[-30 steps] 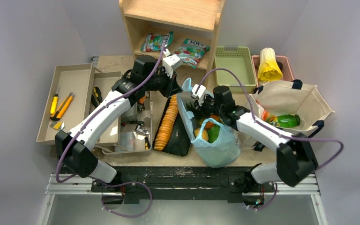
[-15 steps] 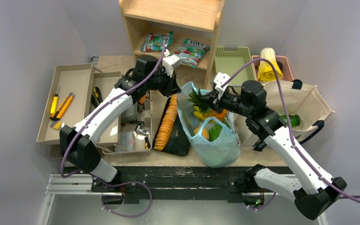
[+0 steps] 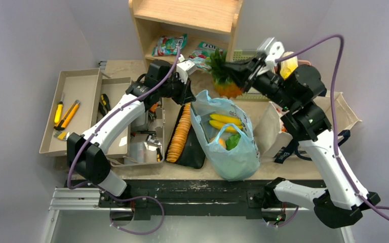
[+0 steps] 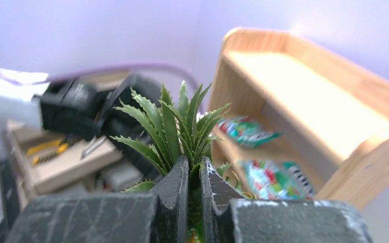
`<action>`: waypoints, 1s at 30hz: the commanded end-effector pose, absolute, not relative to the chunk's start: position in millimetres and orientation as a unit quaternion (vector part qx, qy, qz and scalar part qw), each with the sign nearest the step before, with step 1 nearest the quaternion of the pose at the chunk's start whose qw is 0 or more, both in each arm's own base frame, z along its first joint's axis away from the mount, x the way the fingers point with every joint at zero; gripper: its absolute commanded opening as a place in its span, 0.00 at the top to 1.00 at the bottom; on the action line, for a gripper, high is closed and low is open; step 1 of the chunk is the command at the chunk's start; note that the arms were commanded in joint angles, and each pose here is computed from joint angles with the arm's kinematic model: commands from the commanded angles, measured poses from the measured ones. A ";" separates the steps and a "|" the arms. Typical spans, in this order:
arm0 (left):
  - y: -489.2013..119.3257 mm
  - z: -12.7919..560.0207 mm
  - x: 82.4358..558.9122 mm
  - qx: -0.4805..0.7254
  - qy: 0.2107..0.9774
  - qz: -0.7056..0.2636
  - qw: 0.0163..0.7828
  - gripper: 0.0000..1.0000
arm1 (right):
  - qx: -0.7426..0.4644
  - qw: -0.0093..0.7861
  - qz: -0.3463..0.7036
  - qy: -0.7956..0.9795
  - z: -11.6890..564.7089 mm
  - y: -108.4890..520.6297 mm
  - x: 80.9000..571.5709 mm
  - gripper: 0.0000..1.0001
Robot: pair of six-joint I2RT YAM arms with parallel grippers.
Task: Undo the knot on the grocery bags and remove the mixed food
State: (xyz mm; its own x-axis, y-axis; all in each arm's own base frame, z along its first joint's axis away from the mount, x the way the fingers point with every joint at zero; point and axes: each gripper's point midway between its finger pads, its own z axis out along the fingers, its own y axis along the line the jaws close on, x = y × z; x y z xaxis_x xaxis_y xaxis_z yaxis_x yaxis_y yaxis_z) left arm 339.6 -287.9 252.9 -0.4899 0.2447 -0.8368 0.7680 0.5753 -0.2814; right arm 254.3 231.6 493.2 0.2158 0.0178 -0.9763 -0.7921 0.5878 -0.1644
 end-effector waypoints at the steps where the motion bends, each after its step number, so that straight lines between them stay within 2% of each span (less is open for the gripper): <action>1: -291.8 274.4 341.5 0.336 0.769 -0.347 0.418 1.00 | -0.195 0.789 0.241 0.531 571.4 189.7 289.9 1.00; 6: -290.5 279.8 341.4 0.342 0.763 -0.343 0.428 1.00 | -0.022 0.779 0.189 0.598 555.3 107.5 359.9 1.00; 10: -288.3 284.2 338.5 0.343 0.758 -0.344 0.436 1.00 | 0.023 0.751 0.125 0.648 521.0 72.3 408.6 1.00; 20: -288.4 283.5 339.9 0.334 0.755 -0.348 0.445 1.00 | 0.059 0.713 0.020 0.698 418.1 53.7 562.8 1.00; 30: -285.3 286.5 343.3 0.342 0.746 -0.335 0.463 1.00 | 0.047 0.652 0.030 0.757 317.8 70.3 636.9 0.98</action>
State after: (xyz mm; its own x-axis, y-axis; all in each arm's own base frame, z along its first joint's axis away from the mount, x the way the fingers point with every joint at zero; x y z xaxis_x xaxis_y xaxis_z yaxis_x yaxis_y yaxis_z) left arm 339.7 -287.6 256.0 -0.4405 0.2325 -0.8671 0.7928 0.5538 -0.2543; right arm 624.0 73.1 257.1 -0.2964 0.0706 -0.9524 0.0201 0.9975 0.0677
